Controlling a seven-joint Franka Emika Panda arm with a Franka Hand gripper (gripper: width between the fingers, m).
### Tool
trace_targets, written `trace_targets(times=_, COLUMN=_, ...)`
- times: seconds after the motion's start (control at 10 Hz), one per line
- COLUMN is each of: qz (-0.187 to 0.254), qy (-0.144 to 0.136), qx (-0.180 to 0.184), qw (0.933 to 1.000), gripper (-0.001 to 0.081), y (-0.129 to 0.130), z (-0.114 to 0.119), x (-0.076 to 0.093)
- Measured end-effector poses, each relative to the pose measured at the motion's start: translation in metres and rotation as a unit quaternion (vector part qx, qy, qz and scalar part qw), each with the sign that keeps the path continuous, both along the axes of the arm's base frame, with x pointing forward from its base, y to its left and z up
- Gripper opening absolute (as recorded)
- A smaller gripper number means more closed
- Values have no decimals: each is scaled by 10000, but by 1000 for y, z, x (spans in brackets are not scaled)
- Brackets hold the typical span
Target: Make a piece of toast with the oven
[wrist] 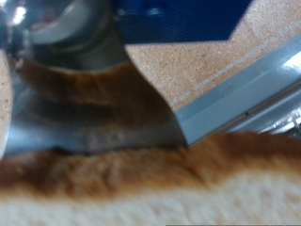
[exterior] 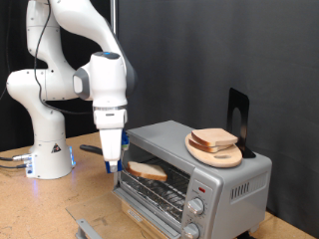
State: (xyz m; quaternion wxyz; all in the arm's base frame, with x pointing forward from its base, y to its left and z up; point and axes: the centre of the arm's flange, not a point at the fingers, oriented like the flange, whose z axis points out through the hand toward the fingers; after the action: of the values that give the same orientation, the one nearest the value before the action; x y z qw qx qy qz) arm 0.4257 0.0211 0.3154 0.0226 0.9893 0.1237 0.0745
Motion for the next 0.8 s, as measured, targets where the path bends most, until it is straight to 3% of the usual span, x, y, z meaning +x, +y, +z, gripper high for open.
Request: trace_targets(times=0.8, qz=16, qy=200, qx=-234, qw=9995, gripper=359, y=-16, z=-9, x=-8)
